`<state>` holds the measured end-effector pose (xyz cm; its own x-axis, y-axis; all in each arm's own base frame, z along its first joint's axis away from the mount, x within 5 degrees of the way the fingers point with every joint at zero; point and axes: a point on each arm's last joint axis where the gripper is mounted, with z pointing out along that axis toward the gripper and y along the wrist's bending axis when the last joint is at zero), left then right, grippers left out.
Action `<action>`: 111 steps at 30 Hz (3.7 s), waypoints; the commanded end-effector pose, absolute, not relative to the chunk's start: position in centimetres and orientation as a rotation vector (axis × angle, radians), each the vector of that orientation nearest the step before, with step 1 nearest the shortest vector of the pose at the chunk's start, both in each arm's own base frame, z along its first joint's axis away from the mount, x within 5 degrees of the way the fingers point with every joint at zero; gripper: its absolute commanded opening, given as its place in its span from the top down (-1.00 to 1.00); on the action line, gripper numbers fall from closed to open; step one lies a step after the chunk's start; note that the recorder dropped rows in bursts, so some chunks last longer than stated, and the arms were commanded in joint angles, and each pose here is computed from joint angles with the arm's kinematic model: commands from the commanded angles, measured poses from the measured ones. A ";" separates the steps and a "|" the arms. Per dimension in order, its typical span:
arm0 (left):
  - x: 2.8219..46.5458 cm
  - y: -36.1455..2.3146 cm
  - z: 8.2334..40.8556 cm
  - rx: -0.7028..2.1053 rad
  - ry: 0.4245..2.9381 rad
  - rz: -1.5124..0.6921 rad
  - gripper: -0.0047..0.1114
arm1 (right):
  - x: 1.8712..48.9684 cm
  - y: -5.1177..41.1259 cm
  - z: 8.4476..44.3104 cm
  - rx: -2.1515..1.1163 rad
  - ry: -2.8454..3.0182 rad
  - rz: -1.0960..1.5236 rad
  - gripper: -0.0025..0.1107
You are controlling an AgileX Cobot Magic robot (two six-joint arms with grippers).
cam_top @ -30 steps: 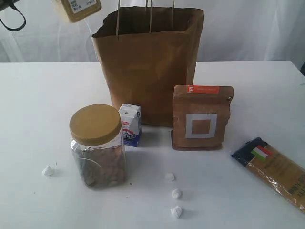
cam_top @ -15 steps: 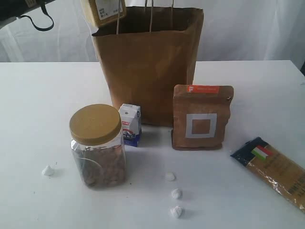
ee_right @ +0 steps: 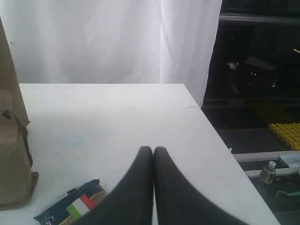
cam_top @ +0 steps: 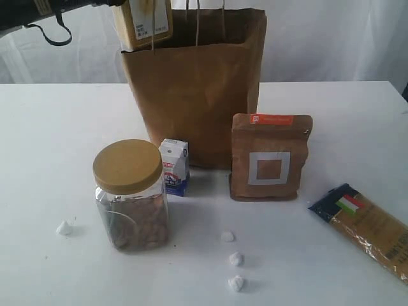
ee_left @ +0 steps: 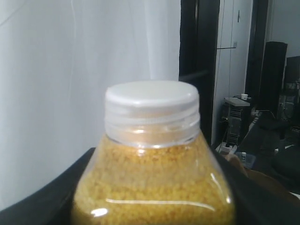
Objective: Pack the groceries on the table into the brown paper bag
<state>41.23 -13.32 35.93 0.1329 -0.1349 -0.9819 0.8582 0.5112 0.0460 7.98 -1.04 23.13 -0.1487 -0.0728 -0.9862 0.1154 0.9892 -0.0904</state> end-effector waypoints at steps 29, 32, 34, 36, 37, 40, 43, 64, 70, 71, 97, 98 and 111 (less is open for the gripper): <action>40.8 -16.3 36.0 0.781 1.084 -0.842 0.92 | 8.0 -1.0 23.2 0.020 1.704 -0.166 0.96; 40.8 -16.3 36.0 0.783 1.084 -0.841 0.92 | 8.0 -1.0 23.2 0.020 1.704 -0.166 0.96; 40.8 -16.3 35.9 0.800 1.088 -0.835 0.92 | 8.0 -1.0 23.2 0.020 1.704 -0.166 0.96; 40.7 -16.5 35.6 0.843 1.096 -0.820 0.84 | 8.0 -1.0 23.2 0.020 1.704 -0.166 0.96; 40.6 -16.6 35.4 0.874 1.101 -0.809 0.76 | 8.0 -1.0 23.2 0.020 1.704 -0.166 0.96; 40.4 -16.7 35.0 0.937 1.113 -0.786 0.45 | 8.0 -1.0 23.2 0.020 1.704 -0.166 0.96; 40.4 -16.7 35.0 0.937 1.115 -0.788 0.10 | 8.0 -1.0 23.2 0.020 1.704 -0.166 0.96; 40.4 -16.7 34.9 0.932 1.133 -0.806 -0.22 | 8.0 -1.0 23.2 0.020 1.704 -0.166 0.96; 40.3 -16.8 34.6 0.978 1.142 -0.788 -0.22 | 8.0 -1.0 23.2 0.020 1.704 -0.166 0.96; 40.3 -16.8 34.5 0.987 1.143 -0.785 -0.22 | 8.0 -1.0 23.2 0.020 1.704 -0.166 0.96; 39.3 -15.2 37.0 0.939 1.171 -0.817 0.01 | 8.0 -1.0 23.2 0.020 1.704 -0.166 0.96; 39.0 -14.5 37.7 0.949 1.165 -0.788 0.19 | 8.0 -1.0 23.2 0.020 1.704 -0.166 0.96; 35.9 -5.7 44.1 0.814 1.358 -0.411 0.92 | 8.0 -1.0 23.2 0.020 1.704 -0.166 0.96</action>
